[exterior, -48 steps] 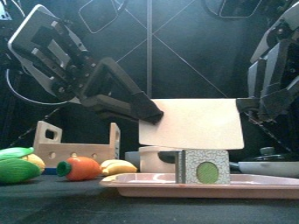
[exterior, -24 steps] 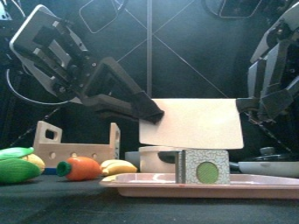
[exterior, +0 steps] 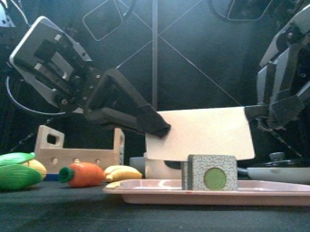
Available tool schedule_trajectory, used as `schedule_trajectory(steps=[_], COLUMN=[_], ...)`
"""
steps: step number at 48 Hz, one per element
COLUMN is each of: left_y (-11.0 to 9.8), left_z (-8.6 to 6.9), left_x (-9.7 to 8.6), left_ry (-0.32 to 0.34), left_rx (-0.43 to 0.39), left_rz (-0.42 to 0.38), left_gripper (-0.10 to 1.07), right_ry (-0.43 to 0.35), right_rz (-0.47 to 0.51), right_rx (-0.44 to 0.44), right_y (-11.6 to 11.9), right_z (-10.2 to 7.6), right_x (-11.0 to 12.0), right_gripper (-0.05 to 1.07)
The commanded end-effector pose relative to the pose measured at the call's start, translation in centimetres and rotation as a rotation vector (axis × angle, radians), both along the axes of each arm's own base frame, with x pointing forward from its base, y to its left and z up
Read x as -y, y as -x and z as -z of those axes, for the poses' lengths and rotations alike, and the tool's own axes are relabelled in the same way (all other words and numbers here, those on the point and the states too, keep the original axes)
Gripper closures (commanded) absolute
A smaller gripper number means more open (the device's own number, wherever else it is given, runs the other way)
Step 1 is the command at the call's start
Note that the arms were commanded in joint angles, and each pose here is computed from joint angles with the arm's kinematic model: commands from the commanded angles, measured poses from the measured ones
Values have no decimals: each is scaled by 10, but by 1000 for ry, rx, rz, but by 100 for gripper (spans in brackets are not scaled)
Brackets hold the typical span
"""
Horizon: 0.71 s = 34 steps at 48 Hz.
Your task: Cut sushi piece
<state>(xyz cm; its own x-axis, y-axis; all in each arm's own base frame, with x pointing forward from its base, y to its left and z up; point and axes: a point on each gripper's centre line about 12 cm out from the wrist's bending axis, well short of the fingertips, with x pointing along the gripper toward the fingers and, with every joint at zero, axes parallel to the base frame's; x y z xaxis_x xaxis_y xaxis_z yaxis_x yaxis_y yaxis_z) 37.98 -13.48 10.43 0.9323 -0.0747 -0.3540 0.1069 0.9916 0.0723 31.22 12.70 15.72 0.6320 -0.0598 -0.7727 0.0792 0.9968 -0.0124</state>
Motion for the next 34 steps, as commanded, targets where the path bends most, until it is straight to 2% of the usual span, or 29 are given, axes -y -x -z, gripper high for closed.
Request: schedule_trajectory(steps=[1, 18, 34], left_y=[-7, 1, 6], left_z=[-11, 5, 15], left_x=[4, 9, 7], left_ry=[15, 19, 20], left_rx=[42, -14, -48], left_rz=[-2, -10, -26], left_gripper=[61, 61, 61], right_ry=[-20, 0, 4], right_rz=[12, 22, 31], right_rx=[32, -40, -50], right_y=[-6, -9, -12], right_z=[-11, 16, 20], right_x=[1, -2, 1], right_gripper=[53, 53, 53])
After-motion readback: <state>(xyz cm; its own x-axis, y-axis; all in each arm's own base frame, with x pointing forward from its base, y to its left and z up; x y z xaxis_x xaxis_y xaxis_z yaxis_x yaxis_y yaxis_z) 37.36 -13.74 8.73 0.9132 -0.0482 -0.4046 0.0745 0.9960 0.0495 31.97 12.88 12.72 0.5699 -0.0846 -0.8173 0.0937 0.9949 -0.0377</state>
